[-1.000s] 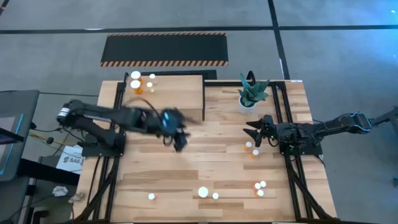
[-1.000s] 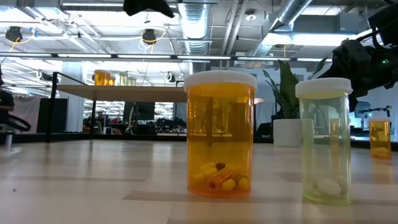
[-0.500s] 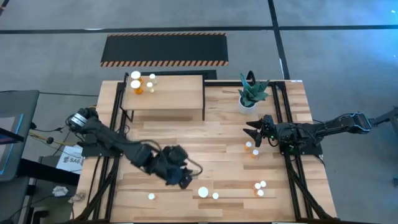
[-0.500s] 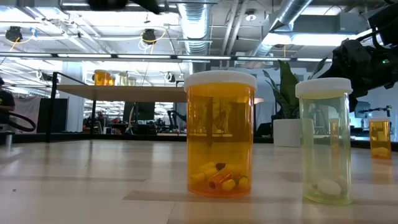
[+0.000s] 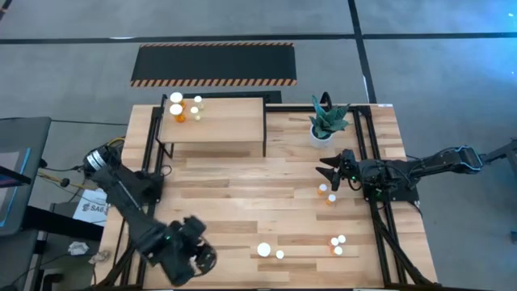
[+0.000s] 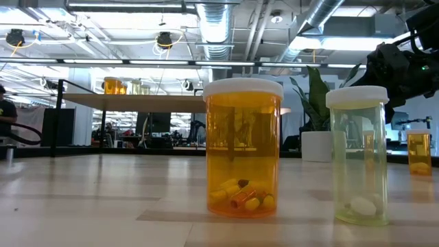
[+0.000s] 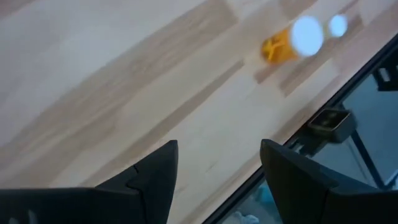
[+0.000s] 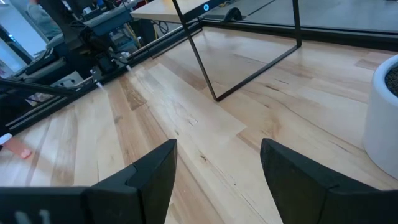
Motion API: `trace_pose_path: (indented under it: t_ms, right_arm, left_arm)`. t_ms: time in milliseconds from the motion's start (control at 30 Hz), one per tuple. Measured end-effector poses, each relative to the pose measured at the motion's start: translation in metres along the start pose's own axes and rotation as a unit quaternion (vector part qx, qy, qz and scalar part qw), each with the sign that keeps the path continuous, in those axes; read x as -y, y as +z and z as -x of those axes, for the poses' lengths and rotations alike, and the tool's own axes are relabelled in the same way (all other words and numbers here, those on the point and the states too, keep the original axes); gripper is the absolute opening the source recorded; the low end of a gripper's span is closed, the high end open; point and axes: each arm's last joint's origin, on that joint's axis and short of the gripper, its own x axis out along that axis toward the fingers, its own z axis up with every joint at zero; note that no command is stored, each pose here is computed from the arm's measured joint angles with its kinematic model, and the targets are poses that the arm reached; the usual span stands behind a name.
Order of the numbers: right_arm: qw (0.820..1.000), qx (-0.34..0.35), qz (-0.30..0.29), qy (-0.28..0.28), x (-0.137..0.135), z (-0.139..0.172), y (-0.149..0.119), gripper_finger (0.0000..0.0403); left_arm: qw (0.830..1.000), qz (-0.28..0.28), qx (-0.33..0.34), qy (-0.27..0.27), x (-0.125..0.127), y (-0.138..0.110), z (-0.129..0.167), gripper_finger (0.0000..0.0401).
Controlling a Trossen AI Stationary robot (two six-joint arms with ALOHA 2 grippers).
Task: Pick and place medicine bottles onto shelf by color
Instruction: Put the left pink pill bottle on the shelf
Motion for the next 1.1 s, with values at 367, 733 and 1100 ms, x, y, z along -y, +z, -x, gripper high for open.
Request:
trace_pose_path:
  t_ms: [367,733,1100]
  right_arm:
    - [1.0,0.0,0.0,0.0,0.0,0.0,0.0,0.0256]
    - [1.0,0.0,0.0,0.0,0.0,0.0,0.0,0.0256]
    - [1.0,0.0,0.0,0.0,0.0,0.0,0.0,0.0256]
  left_arm:
    - [0.998,0.007,0.011,0.064,-0.007,-0.058,-0.038,0.0215]
    - [0.992,0.013,0.017,0.125,-0.01,-0.07,-0.071,0.0215]
    - [0.99,0.033,0.017,0.138,-0.01,-0.071,-0.081,0.0215]
